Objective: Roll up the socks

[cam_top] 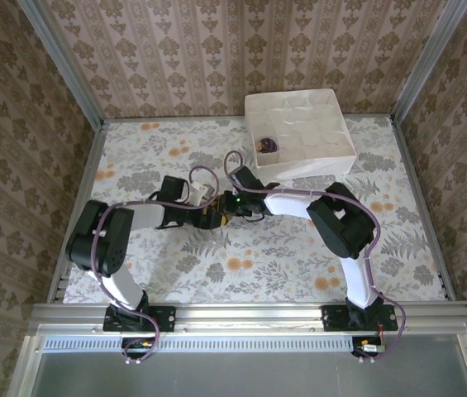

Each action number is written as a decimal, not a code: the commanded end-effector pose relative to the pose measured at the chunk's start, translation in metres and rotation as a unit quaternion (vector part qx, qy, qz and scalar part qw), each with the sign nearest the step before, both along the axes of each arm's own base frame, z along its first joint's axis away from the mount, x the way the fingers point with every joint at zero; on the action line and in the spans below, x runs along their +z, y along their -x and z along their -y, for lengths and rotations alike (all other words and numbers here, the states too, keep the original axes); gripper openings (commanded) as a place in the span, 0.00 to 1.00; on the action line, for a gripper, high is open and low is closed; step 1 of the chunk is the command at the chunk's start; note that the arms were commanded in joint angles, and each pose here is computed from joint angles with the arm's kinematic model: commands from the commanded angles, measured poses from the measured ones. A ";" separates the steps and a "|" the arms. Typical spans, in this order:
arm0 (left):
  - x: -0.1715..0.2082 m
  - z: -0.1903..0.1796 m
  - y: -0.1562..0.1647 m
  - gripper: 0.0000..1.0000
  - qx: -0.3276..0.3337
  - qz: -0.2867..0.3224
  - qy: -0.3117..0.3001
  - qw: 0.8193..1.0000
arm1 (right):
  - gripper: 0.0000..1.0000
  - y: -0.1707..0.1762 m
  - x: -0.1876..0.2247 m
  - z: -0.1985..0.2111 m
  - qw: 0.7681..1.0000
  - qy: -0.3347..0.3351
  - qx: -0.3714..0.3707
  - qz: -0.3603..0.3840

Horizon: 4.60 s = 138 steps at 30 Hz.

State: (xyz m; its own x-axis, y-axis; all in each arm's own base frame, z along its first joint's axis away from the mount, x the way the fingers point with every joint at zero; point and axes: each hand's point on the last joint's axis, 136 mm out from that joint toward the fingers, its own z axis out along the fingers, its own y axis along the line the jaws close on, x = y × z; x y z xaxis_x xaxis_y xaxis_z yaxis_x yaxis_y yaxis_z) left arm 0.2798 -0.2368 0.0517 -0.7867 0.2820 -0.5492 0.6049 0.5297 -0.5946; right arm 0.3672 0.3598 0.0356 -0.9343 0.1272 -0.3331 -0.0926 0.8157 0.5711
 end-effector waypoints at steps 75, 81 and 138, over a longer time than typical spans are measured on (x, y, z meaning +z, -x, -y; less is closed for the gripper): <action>0.045 -0.073 -0.024 0.02 0.246 -0.044 -0.230 0.940 | 0.00 -0.059 0.202 0.102 0.902 0.006 0.092 0.422; 0.067 -0.078 -0.014 0.45 0.239 -0.022 -0.193 0.952 | 0.00 -0.060 0.192 0.075 0.897 -0.003 0.108 0.430; 0.047 -0.092 -0.128 0.00 0.274 -0.083 -0.133 0.949 | 0.00 -0.127 0.087 0.037 0.904 0.019 0.154 0.397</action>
